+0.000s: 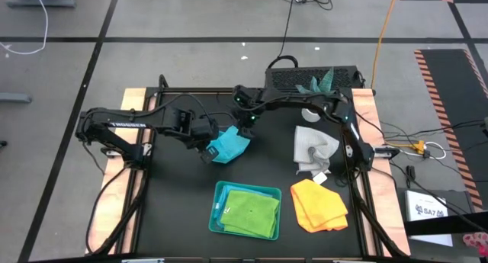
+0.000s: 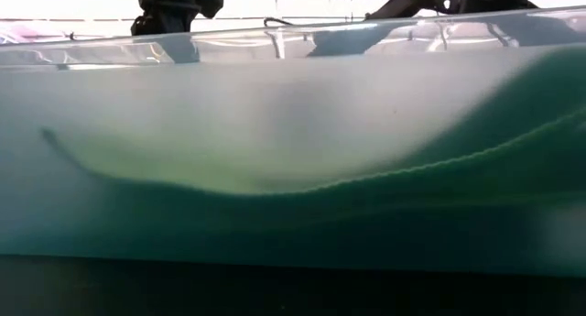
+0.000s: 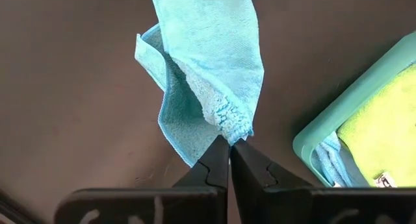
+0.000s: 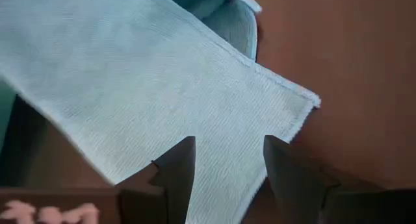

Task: Fold microfiber towels
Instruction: Fold the blue microfiber cloth into a quarter

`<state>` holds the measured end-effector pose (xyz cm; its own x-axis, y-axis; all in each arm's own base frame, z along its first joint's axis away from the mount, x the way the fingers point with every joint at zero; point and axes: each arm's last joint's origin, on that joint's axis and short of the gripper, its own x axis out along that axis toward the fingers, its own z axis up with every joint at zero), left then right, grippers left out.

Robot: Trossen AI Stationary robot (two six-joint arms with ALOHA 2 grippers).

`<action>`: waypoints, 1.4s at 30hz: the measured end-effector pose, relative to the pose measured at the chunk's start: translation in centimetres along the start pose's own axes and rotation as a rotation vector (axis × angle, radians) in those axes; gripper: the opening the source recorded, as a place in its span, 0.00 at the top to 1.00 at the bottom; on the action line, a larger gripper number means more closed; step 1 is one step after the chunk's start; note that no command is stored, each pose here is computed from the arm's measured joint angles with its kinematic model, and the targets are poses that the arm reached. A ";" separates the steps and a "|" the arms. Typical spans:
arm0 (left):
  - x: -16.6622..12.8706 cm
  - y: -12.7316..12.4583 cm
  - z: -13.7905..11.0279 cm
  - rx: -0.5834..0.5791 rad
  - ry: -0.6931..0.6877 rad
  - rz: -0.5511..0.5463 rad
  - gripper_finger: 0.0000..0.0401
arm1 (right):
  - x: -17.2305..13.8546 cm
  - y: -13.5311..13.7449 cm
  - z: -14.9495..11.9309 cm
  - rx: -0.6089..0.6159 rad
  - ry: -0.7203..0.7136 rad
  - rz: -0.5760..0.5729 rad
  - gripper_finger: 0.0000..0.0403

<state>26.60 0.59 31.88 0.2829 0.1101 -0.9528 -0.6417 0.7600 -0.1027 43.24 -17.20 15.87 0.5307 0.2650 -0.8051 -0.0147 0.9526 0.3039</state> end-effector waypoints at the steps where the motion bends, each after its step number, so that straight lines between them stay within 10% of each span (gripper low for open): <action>1: 0.0 0.0 0.0 0.000 -0.001 -0.001 0.97 | 0.3 -0.1 -0.1 0.004 -0.001 0.000 0.57; 42: 0.0 0.0 0.0 0.059 0.002 -0.003 0.96 | -2.0 -1.3 -2.3 0.449 0.124 0.099 0.58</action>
<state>26.60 0.58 31.88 0.2833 0.1064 -0.9531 -0.5980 0.7966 -0.0889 40.24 -18.61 15.93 0.4399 0.3934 -0.8073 0.3218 0.7702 0.5506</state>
